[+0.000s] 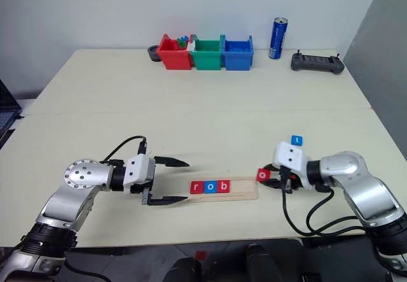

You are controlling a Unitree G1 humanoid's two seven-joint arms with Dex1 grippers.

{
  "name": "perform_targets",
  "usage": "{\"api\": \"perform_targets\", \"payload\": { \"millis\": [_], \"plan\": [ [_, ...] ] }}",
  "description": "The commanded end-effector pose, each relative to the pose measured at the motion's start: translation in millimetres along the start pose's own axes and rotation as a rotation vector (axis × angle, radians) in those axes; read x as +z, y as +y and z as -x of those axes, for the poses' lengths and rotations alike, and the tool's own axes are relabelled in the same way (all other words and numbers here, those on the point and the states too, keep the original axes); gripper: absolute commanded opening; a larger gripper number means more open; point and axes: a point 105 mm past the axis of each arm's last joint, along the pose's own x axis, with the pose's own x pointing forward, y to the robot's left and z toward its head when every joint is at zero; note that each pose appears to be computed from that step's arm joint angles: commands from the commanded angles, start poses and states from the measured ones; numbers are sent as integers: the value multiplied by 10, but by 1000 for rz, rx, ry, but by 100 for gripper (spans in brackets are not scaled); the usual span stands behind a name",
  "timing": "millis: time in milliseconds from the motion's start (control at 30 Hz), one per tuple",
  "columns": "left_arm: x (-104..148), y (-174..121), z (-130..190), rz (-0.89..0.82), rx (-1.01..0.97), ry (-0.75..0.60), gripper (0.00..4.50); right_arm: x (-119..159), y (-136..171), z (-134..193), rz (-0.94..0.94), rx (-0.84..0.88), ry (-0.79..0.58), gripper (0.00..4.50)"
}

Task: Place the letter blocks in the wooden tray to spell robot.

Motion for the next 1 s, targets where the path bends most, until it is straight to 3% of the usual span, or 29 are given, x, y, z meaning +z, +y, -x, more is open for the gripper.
{"api": "perform_targets", "payload": {
  "millis": [33, 433, 1000],
  "plan": [
    [59, 30, 34, -31, 18, 0, 450, 71, 118, -147, 30, 56, 18, 144],
    [61, 45, 4, -38, 26, -3, 450, 103, 82, -452, 65, 103, 43, 144],
    [89, 28, -5, -40, 43, -8, 450, 84, 95, -540, 85, 145, 56, 144]
  ]
}}
